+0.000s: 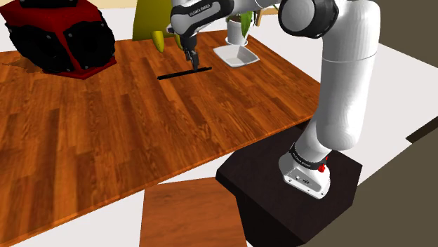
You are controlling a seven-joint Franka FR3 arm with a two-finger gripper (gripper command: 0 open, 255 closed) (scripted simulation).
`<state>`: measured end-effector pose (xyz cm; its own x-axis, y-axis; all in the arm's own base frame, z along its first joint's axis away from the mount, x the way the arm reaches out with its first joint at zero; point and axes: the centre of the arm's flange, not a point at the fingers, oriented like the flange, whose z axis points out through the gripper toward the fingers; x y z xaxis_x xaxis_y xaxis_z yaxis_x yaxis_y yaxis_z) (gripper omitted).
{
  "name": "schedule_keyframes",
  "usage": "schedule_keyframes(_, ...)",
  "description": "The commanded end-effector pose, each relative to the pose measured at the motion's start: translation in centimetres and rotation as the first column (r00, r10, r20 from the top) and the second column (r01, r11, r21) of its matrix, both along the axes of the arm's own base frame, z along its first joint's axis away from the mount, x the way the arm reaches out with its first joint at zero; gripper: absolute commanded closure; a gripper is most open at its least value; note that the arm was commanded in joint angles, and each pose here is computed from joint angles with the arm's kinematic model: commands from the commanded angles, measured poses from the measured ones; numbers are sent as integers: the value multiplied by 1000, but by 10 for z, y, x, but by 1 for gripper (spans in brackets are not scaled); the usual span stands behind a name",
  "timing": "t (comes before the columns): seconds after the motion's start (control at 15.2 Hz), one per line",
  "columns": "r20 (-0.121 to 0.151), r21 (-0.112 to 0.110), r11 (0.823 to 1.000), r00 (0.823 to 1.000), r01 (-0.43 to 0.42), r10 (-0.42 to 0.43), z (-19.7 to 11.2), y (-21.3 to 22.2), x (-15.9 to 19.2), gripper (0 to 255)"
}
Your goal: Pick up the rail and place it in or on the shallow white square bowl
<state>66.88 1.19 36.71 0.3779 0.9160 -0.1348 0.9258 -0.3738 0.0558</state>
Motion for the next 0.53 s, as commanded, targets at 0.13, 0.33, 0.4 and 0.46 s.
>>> schedule_keyframes(0.13,0,-1,1000,1000,-9,9,-21,-1,2,0)
schedule_keyframes(0.33,0,-1,1000,1000,-9,9,-34,-3,2,0)
schedule_keyframes(0.4,0,-1,1000,1000,-9,9,-34,-3,2,0)
schedule_keyframes(0.46,0,-1,1000,1000,-9,9,-34,-3,2,0)
